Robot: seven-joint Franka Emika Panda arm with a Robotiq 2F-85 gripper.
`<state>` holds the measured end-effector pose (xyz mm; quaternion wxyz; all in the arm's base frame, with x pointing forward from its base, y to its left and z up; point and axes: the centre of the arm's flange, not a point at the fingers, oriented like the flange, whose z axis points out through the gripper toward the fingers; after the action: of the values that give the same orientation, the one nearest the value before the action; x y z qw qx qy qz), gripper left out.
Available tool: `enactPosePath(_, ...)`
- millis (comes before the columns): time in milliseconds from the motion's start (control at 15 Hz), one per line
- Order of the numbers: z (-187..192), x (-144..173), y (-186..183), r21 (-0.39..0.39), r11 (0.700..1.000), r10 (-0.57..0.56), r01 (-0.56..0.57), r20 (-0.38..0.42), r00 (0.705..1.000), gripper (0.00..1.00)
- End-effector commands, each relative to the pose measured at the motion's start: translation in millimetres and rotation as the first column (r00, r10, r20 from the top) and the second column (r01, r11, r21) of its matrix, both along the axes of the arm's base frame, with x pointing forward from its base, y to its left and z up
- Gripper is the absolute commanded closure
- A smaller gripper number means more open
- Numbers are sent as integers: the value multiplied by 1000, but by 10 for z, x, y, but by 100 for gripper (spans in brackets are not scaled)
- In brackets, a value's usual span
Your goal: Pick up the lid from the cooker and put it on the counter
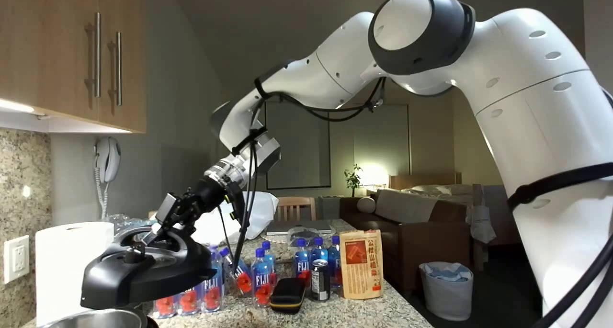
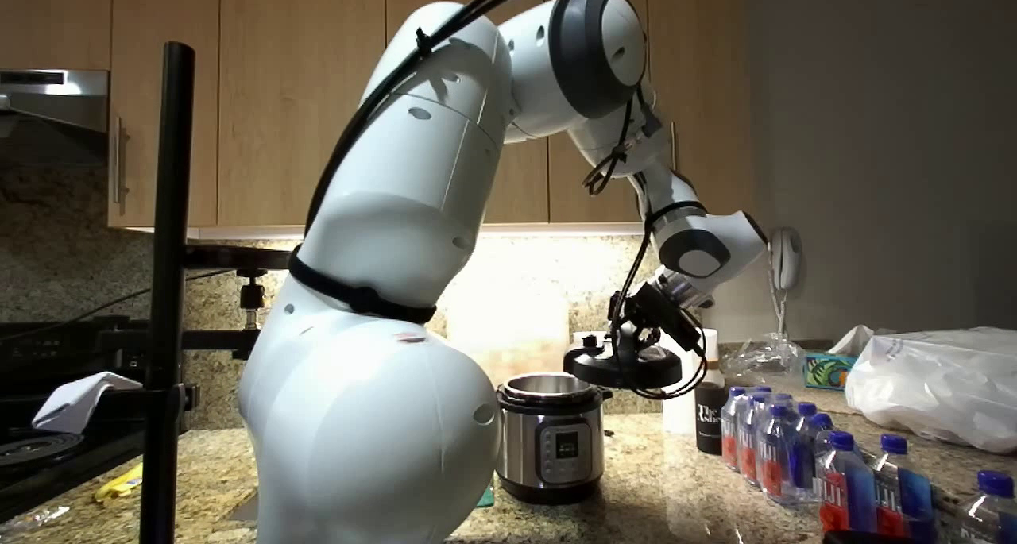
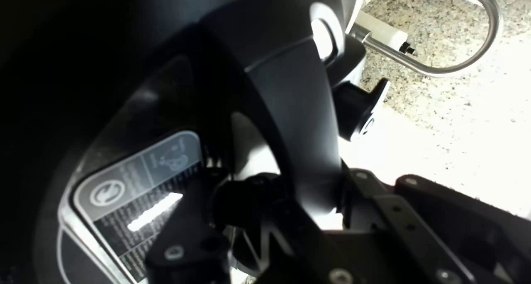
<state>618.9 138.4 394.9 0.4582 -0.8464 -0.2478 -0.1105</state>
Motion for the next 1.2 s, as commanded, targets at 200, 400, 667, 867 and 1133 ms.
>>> enactPosePath(200,-62,-622,-706,42,972,-234,232,34,972,98)
enactPosePath(400,-135,-909,-985,-5,941,-337,337,42,941,98)
enactPosePath(667,-202,-1305,-1262,-47,901,-431,432,36,902,98)
enactPosePath(867,-355,-1529,-1398,-62,868,-492,492,12,870,98)
enactPosePath(1133,-551,-1667,-1484,-79,829,-556,554,-18,831,98)
